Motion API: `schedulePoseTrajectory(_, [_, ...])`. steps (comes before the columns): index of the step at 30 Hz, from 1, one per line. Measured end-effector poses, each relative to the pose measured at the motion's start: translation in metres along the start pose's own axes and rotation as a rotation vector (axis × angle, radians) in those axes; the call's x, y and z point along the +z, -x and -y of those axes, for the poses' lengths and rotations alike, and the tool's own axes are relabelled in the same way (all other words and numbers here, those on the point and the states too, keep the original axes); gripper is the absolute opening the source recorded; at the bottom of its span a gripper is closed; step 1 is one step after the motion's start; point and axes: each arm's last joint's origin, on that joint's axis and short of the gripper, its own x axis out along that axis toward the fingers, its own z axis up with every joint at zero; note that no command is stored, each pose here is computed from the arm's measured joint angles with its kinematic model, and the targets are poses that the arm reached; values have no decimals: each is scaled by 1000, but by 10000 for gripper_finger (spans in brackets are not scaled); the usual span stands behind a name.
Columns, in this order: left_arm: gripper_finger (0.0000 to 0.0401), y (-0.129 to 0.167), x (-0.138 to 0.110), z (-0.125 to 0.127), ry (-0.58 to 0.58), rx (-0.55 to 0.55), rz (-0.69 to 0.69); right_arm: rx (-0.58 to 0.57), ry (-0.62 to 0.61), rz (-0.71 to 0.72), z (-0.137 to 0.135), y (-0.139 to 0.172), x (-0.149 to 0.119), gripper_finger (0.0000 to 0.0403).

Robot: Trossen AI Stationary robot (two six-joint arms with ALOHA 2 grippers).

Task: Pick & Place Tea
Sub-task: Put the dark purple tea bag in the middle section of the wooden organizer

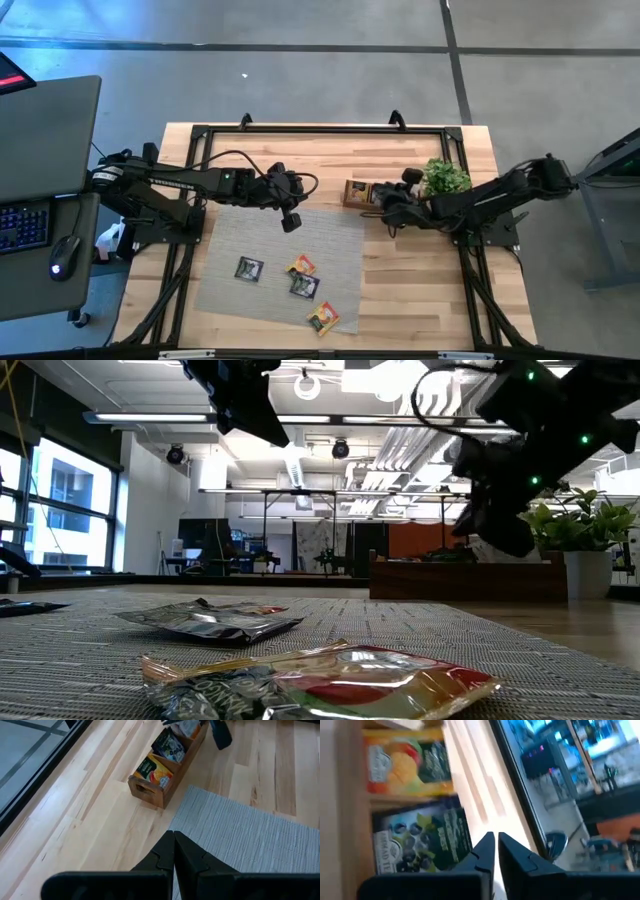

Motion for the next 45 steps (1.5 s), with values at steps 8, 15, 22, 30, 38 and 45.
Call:
schedulePoseTrajectory(8, [1, 0, 1, 0, 53, -1, 14, 107, -21, 139, 1, 17, 39, 95])
schedulePoseTrajectory(15, [1, 0, 1, 0, 68, -11, 6, 171, 72, 189, -2, 48, 60, 129])
schedulePoseTrajectory(22, [1, -5, -2, 3, 84, -66, -31, 244, 108, 233, -4, 68, 72, 129])
schedulePoseTrajectory(30, [1, -9, 6, 7, 109, -93, 47, 607, 127, 343, -4, 61, 84, 129])
schedulePoseTrajectory(38, [1, -11, 12, 8, 125, -101, 114, 779, 65, 370, -2, 56, 87, 129])
schedulePoseTrajectory(45, [1, -11, 12, 10, 147, -154, 103, 736, 10, 356, 0, 54, 89, 129])
